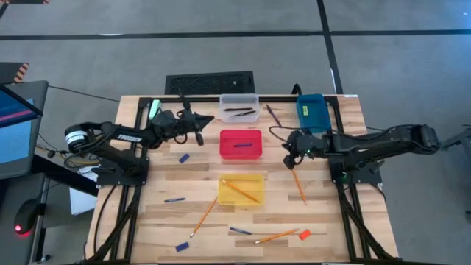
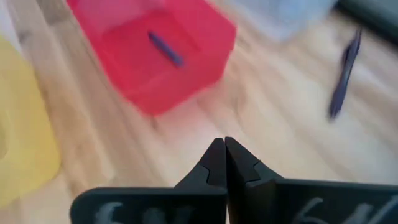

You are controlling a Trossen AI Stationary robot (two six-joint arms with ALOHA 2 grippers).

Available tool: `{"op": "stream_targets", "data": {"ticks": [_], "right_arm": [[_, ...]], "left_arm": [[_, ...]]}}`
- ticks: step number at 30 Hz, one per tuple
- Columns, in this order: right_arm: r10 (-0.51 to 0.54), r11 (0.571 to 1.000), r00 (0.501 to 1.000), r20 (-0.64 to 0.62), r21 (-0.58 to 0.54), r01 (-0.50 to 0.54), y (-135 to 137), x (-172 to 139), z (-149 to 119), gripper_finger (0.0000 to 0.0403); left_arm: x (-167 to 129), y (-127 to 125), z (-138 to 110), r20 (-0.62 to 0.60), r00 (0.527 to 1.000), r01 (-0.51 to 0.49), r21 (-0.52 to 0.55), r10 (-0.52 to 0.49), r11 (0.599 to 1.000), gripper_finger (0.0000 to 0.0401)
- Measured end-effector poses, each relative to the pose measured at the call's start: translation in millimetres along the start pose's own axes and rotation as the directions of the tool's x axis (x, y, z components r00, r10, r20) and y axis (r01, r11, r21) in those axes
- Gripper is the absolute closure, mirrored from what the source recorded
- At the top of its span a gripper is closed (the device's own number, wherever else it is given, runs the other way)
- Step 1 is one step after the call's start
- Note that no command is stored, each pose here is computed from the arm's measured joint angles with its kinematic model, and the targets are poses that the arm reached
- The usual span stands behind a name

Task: Sort crayons/erasers/pens/pencils in bins
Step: Put the top right orange pencil into the yellow bin

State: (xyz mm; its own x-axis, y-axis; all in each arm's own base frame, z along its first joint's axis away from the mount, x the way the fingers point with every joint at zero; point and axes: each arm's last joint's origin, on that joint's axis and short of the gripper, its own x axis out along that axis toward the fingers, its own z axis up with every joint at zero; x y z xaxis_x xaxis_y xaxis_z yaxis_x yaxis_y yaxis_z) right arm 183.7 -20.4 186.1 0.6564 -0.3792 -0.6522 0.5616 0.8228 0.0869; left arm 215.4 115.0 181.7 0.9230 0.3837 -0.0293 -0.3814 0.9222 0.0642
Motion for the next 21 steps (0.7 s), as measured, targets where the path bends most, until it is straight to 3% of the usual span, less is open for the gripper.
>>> {"op": "stream_targets", "data": {"ticks": [5, 10, 21], "right_arm": [[-0.039, 0.99, 0.987, -0.154, 0.124, 0.059, 9.5, -15.1, -5.4, 0.0398], [-0.094, 0.96, 0.94, -0.328, 0.221, 0.173, 20.0, -26.2, -19.7, 0.0393], [-0.039, 0.902, 0.818, -0.574, 0.333, 0.277, 59.1, -21.3, -38.2, 0.0315]], "left_arm": [[0.0, 0.0, -0.1, -0.001, 1.0, 0.0, 0.0, 0.0, 1.0, 0.0401], [0.0, -1.1, -2.7, -0.027, 0.999, 0.025, -0.007, -0.025, 1.0, 0.0401], [0.8, -15.7, -4.9, -0.055, 0.994, 0.099, 0.02, -0.098, 0.995, 0.0401]]}}
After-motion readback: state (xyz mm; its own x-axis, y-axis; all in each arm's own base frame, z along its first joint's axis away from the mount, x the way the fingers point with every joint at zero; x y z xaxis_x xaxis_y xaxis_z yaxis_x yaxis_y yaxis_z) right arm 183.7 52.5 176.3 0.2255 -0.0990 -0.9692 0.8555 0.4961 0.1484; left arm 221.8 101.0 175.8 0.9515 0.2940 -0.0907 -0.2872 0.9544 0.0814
